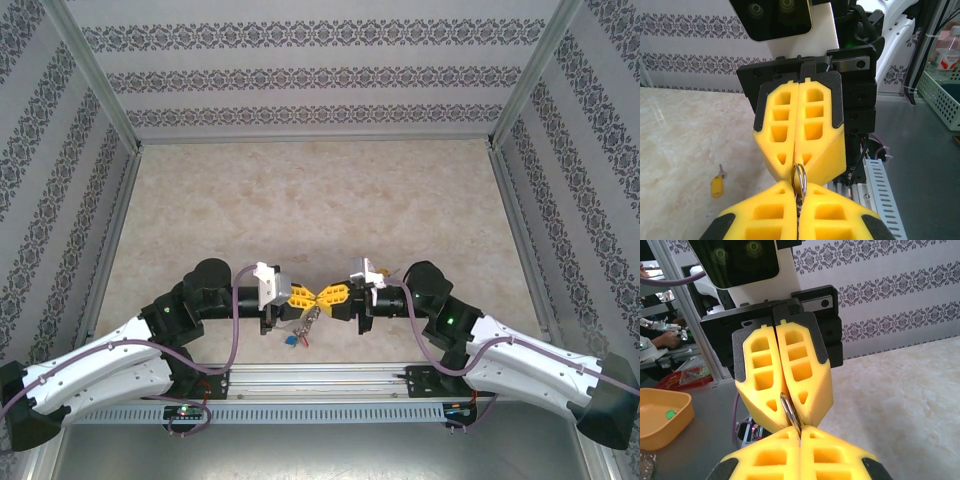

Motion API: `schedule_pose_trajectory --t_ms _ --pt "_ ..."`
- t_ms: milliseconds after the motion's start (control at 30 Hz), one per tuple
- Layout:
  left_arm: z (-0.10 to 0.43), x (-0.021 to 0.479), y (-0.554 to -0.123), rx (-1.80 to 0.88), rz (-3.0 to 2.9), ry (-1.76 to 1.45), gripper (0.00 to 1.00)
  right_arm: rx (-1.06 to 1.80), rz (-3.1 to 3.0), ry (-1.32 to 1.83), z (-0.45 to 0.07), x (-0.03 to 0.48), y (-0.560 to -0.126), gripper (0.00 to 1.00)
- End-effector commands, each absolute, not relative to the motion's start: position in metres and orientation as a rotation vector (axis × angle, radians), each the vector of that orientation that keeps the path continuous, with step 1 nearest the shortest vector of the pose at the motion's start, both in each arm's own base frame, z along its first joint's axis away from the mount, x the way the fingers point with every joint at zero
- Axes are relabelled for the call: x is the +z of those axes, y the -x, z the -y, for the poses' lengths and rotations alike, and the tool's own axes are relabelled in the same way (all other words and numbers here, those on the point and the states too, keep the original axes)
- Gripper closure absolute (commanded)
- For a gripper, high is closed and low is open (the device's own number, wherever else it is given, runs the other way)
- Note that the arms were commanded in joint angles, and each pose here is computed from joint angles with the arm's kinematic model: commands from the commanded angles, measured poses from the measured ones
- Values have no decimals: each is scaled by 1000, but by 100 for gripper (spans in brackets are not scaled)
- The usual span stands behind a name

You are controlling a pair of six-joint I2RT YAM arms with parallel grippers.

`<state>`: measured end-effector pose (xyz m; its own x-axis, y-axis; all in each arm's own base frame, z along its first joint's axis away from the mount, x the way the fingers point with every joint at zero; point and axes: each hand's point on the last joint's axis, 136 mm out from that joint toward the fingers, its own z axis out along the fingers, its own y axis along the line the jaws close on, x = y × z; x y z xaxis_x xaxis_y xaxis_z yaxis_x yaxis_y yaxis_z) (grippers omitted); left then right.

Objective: Put the keys on the keyring

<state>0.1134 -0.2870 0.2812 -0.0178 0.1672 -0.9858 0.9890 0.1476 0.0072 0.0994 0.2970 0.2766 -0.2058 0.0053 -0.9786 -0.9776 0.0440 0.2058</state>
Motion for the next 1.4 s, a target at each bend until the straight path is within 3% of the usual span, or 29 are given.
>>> schedule_pose_trajectory --t_ms 0,67,133,333,633,967,1200,1367 --pt "283 278 -111 -985 -1396 -1244 100 1279 -1378 1057 -294 284 -105 94" --pt "282 276 -114 -952 -1412 -1247 100 1226 -1407 1070 -291 284 -107 76" --pt "282 273 -118 -919 -1435 -1254 100 1170 -1435 1066 -285 283 -111 65" --pt "287 260 -126 -885 -1490 -1282 100 1067 -1468 1119 -274 288 -109 61" --pt "293 262 -117 -921 -1518 -1373 100 964 -1602 1274 -283 256 -103 53" --pt "297 259 -104 -988 -1553 -1469 100 938 -1568 1289 -283 257 -104 56" --pt "298 258 -103 -986 -1568 -1500 100 919 -1545 1326 -286 261 -104 68" --pt "298 258 -102 -988 -1567 -1505 100 956 -1533 1355 -290 261 -99 71"
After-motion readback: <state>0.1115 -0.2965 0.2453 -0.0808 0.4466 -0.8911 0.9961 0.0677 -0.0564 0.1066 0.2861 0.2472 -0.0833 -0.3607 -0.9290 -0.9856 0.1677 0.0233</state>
